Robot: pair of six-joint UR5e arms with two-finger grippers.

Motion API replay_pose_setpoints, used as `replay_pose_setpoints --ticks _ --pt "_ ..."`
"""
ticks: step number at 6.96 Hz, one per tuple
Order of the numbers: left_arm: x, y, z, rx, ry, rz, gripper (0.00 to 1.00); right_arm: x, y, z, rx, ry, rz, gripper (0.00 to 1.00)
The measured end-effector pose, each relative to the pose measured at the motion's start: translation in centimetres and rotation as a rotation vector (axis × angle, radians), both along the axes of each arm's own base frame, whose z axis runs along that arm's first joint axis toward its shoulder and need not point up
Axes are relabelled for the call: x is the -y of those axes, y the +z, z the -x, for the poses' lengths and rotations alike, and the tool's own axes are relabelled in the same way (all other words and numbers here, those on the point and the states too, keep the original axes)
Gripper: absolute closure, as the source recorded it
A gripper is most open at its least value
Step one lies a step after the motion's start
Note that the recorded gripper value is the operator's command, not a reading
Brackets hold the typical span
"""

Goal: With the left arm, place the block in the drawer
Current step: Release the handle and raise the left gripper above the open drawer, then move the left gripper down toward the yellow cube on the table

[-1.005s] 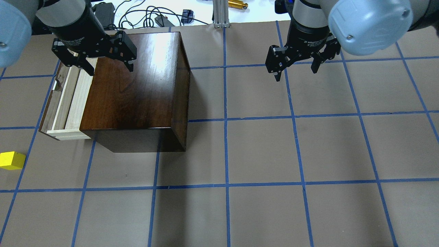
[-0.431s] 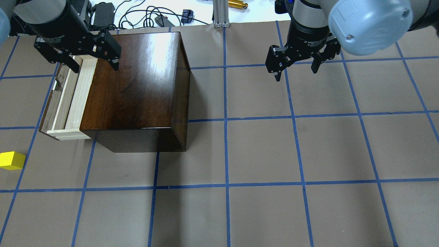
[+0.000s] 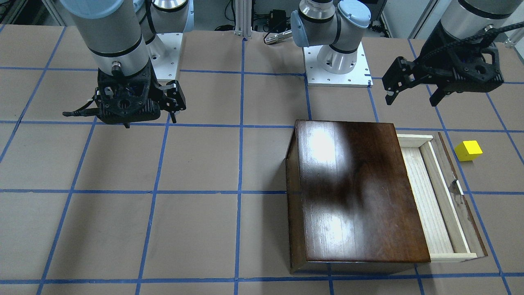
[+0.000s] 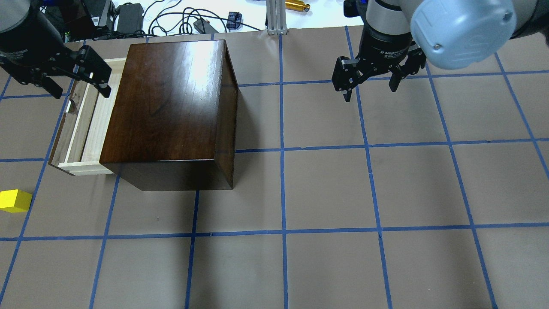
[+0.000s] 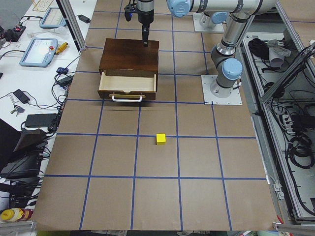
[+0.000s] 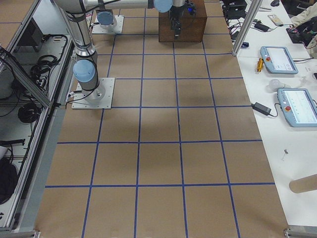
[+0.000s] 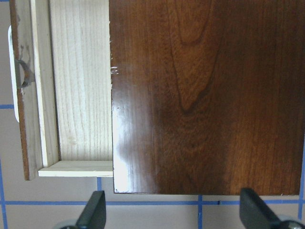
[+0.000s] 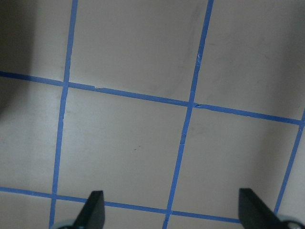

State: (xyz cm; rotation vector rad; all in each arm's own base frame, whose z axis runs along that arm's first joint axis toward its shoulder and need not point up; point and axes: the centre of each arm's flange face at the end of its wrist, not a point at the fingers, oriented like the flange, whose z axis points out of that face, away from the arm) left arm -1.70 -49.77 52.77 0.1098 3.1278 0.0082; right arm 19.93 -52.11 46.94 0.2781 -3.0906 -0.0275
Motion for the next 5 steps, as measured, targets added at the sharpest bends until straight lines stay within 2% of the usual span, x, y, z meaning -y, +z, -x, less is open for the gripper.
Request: replay_pose_setpoints --ticks 3,5 --pt "-2.0 -1.6 -11.0 0.005 -0.289 -0.091 0.00 0.0 0.0 0.0 0.000 0.000 0.000 0.00" --pt "-4.7 -3.9 -19.2 -0.044 -0.421 -0.131 0.00 0.0 0.0 0.0 0.000 0.000 0.000 0.00"
